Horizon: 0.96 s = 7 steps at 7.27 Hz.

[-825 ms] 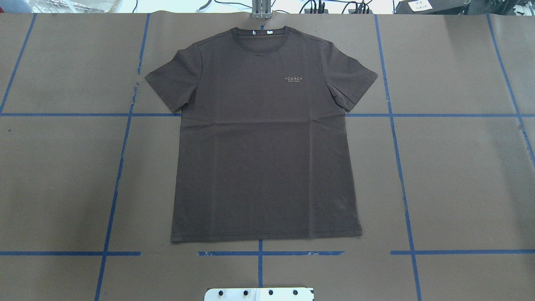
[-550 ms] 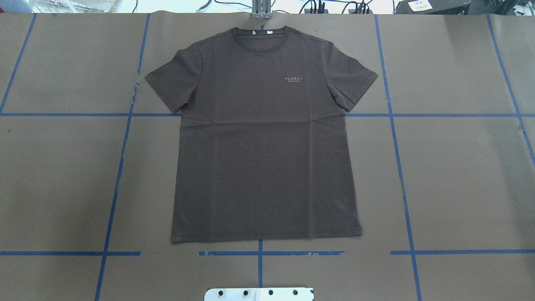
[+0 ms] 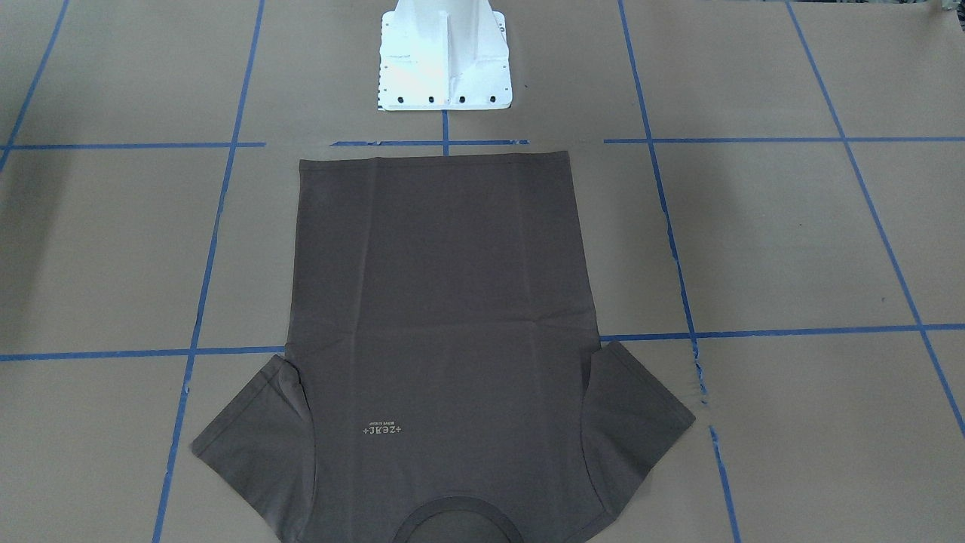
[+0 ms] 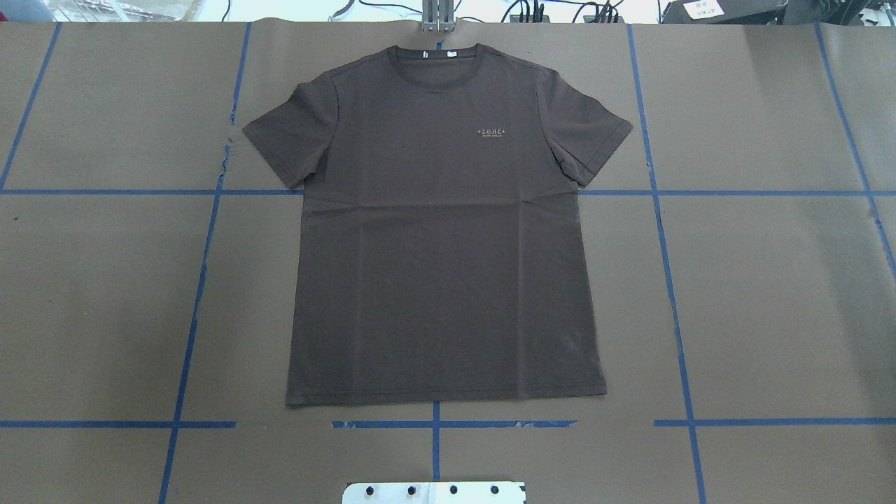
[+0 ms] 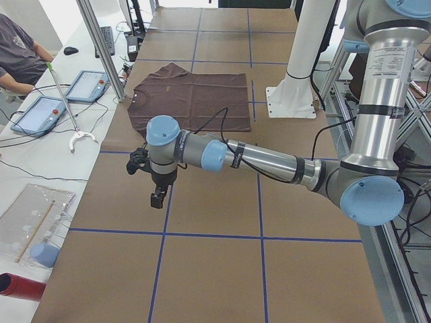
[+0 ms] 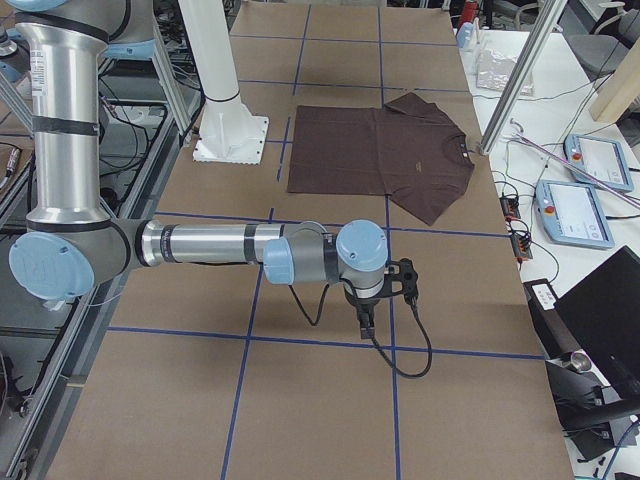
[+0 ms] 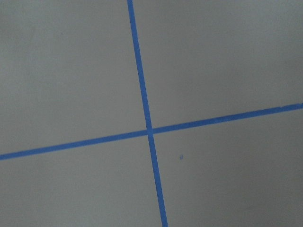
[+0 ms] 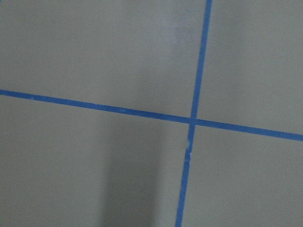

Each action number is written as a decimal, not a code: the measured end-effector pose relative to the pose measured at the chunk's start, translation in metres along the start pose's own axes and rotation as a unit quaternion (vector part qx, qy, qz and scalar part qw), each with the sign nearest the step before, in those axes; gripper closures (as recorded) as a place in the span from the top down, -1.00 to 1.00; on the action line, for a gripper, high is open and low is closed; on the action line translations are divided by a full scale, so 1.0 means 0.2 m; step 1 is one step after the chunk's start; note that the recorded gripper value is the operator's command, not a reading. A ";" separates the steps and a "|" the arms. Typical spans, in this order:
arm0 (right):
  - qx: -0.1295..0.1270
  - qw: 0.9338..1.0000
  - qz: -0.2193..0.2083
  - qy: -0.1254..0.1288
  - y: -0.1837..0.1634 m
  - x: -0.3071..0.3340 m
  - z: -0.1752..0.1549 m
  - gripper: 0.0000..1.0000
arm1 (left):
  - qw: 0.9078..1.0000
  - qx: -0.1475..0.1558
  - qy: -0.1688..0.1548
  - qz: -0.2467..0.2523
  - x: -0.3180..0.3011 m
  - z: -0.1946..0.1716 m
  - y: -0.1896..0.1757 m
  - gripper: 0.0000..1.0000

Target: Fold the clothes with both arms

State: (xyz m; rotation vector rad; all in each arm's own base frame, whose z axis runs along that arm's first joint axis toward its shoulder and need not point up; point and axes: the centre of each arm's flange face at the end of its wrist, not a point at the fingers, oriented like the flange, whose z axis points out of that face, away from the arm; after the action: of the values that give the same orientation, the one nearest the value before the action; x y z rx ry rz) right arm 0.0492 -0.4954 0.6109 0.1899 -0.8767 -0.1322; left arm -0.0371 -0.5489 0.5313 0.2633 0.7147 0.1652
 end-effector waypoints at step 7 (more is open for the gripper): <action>0.013 0.996 0.076 -0.050 -0.94 -0.97 0.68 1.00 | 0.997 0.062 0.026 0.049 0.55 0.00 -0.44 1.00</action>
State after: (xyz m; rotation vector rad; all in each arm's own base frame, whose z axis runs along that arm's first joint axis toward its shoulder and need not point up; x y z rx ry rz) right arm -0.1855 -0.6559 0.5093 0.1405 -0.9886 0.0119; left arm 0.0494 -0.6066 0.4378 0.4144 0.7647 0.2228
